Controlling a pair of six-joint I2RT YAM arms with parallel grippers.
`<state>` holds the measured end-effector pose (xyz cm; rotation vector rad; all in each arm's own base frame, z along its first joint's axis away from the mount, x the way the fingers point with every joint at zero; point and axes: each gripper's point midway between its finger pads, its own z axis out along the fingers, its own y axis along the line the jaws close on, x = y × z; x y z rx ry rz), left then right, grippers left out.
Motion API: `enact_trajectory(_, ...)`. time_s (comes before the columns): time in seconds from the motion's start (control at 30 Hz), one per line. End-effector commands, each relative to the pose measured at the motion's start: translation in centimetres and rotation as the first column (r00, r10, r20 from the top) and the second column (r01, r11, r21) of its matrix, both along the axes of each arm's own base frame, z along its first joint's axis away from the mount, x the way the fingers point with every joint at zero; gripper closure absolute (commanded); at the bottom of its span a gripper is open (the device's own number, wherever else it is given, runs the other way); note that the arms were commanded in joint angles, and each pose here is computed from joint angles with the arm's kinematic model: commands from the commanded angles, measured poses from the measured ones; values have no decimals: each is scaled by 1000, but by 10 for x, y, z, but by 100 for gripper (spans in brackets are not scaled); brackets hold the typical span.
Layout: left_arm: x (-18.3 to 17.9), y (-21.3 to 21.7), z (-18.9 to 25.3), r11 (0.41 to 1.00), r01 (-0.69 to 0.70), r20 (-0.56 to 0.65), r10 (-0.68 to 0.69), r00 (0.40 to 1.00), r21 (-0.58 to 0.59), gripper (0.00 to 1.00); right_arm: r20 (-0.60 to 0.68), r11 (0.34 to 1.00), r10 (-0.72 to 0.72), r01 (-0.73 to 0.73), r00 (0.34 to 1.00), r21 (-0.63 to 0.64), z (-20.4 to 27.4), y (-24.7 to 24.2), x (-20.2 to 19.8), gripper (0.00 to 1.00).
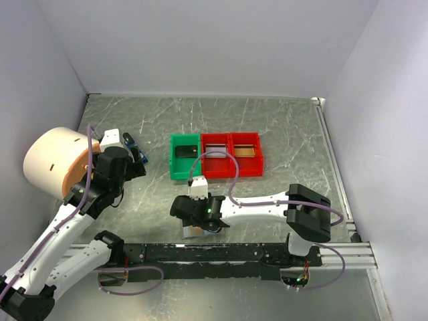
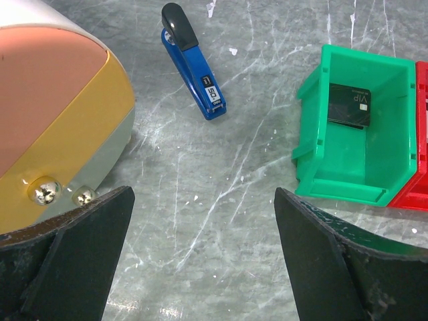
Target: Take the credit cards out of the card holder
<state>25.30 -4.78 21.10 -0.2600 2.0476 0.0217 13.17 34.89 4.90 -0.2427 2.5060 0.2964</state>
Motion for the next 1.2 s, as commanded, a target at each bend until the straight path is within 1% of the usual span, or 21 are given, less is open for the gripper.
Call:
enact_trajectory(0.0,0,1,5,1000,3,7,-3,1000,2,2,-13,1000,-10,10,1000,-4,-9,1,-3,42)
enact_trajectory(0.17,0,1,5,1000,8,10,-8,1000,0,2,-34,1000,-2,2,999,7,-15,8,-5,41)
enact_trajectory(0.27,0,1,5,1000,8,9,-8,1000,0,2,-42,1000,-13,12,999,-8,-21,10,-5,40)
enact_trajectory(0.4,0,2,5,1000,6,10,-6,1000,2,2,-65,998,-45,42,997,-43,-36,3,-6,39)
enact_trajectory(0.5,0,2,6,1000,4,12,-4,1000,1,2,-99,998,-62,58,993,-40,-47,-4,-9,40)
enact_trajectory(0.6,0,2,5,1000,5,11,-5,1000,0,2,-140,997,-71,72,988,3,-57,-13,-13,44)
enact_trajectory(0.7,0,1,5,1000,10,10,-10,1000,0,2,-154,995,-72,80,986,51,-56,-15,-13,50)
enact_trajectory(0.77,0,0,4,1000,14,6,-14,1000,-1,3,-157,995,-77,86,985,50,-57,-18,-13,51)
enact_trajectory(0.83,0,0,4,1000,12,3,-12,1000,0,3,-154,996,-78,84,985,32,-57,-20,-12,50)
enact_trajectory(0.93,1,0,3,1000,12,0,-12,1000,2,3,-151,998,-62,62,987,-5,-60,-18,-11,43)
enact_trajectory(1.0,1,0,3,1000,11,1,-11,1000,4,3,-142,998,-55,51,988,-28,-60,-15,-8,41)
enact_trajectory(1.17,1,1,3,1000,6,3,-6,1000,5,3,-120,992,-79,67,990,-105,-60,-14,-3,39)
